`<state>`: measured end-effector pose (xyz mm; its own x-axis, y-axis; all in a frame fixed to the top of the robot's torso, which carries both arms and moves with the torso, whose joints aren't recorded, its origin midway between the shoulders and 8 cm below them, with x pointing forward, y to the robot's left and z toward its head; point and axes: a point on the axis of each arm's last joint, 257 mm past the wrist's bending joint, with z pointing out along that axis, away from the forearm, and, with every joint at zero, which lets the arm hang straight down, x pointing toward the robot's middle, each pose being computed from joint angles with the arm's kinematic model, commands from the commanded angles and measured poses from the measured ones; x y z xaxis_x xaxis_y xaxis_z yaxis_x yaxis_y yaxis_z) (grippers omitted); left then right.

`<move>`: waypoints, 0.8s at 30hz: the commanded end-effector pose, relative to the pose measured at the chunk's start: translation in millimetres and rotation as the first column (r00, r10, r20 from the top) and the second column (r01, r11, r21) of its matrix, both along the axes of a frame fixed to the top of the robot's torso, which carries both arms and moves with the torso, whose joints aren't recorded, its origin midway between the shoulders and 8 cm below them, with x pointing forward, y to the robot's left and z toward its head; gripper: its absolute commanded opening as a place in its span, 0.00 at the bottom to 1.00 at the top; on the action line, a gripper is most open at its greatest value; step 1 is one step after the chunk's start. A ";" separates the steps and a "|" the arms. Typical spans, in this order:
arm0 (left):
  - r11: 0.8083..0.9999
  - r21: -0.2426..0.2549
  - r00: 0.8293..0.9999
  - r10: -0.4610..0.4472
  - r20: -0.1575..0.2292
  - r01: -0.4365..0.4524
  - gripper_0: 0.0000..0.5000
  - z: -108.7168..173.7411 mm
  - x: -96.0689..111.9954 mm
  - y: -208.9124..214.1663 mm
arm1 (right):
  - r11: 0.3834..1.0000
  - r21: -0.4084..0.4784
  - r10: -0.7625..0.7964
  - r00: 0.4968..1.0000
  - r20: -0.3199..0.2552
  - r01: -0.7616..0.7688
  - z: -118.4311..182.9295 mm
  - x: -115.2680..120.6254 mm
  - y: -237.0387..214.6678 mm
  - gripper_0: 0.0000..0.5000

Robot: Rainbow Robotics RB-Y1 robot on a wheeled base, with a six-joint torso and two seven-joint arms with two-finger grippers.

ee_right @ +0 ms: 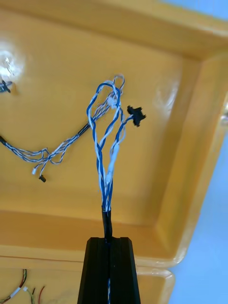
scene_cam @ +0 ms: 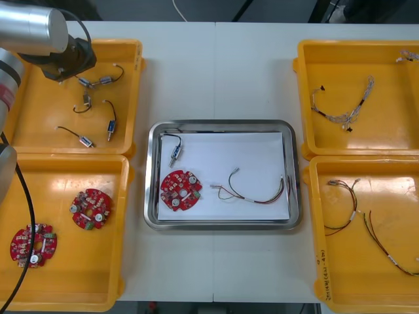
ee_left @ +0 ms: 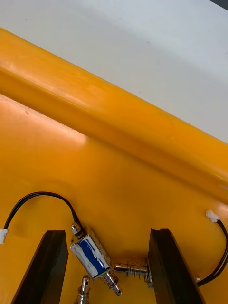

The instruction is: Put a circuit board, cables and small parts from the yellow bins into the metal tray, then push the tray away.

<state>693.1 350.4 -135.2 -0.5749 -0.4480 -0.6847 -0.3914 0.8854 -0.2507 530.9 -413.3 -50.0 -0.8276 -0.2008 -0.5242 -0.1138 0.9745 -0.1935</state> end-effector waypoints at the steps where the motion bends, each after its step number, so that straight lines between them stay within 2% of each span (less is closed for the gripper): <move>1: 1.000 -0.025 1.000 0.001 0.009 -0.001 1.00 -9.4 1.1 -12.1 | 0.998 -0.057 0.037 0.997 0.064 -0.033 14.5 -9.7 2.9 0.00; 6: 1.000 -0.009 1.000 0.001 -0.004 -0.001 1.00 -18.2 -1.9 -10.3 | 0.991 -0.072 0.116 0.990 0.075 -0.111 13.8 -17.0 18.8 0.00; 11: 1.000 -0.003 1.000 0.007 -0.016 -0.007 1.00 -26.7 -5.3 -5.7 | 0.966 -0.125 0.238 0.968 0.075 -0.228 17.5 -25.4 44.9 0.00; 15: 1.000 0.004 1.000 0.010 -0.019 -0.010 1.00 -34.4 -7.5 -1.1 | 0.923 -0.176 0.359 0.931 0.066 -0.344 21.6 -36.2 73.5 0.00; 24: 1.000 0.012 1.000 0.012 -0.015 -0.012 1.00 -38.8 -7.9 2.0 | 0.818 -0.209 0.551 0.834 0.022 -0.535 19.2 -57.6 128.0 0.00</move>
<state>682.1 360.7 -172.6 -0.5952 -0.4396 -0.6727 -0.4052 0.8871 -0.2211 482.0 -286.3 -36.7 -0.5427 -0.6569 -0.5235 -0.5724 0.7453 -0.3419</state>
